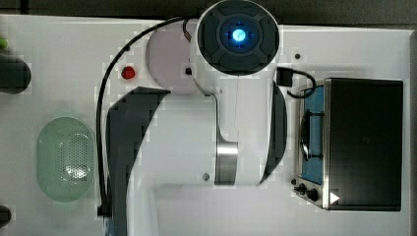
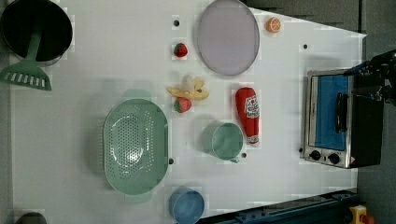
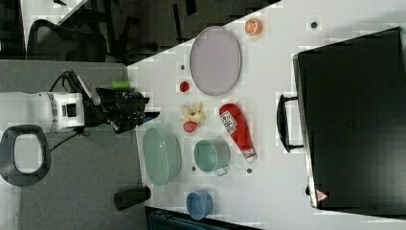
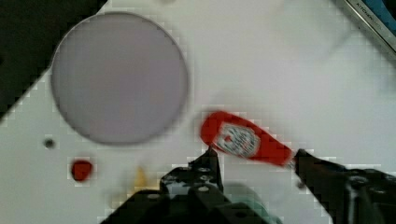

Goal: Pick Ketchup from the table and place it in strainer.

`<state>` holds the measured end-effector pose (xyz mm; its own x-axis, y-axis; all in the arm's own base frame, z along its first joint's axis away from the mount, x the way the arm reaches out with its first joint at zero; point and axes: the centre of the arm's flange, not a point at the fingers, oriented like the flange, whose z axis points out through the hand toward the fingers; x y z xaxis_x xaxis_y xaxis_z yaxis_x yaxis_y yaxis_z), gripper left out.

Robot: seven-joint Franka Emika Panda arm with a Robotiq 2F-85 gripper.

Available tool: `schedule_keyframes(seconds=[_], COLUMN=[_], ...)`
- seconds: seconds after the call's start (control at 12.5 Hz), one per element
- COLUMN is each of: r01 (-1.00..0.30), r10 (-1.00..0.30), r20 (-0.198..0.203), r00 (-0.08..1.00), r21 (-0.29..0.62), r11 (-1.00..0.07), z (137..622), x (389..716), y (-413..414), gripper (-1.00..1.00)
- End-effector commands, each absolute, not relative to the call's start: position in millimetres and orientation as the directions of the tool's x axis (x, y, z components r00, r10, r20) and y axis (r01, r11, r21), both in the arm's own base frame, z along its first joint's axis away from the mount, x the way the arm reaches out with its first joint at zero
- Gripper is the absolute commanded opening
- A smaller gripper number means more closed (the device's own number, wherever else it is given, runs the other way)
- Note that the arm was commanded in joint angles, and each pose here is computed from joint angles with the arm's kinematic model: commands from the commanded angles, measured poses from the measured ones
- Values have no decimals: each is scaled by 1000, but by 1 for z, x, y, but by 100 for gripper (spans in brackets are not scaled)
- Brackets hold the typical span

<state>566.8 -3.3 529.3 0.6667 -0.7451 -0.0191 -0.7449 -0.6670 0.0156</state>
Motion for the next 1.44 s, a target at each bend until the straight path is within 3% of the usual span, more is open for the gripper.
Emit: schedule_keyframes(seconds=[0.08,0.24,0.72,1.04,1.44], r01=[-780,-776,-589,-258,126], r10=[-780,-776,-590,-258,126], r20=[-51,-59,-85,-96,-44], r00=[624,628,803,961,991], r21=[21,30,38,11,-21], r11=[-625,-630,-807,-966,-992], z=[587,582,523,466,392], x=[484,484,497,504,504], y=[-41,-41,-17,0,3], gripper=[59,99,100,100,100])
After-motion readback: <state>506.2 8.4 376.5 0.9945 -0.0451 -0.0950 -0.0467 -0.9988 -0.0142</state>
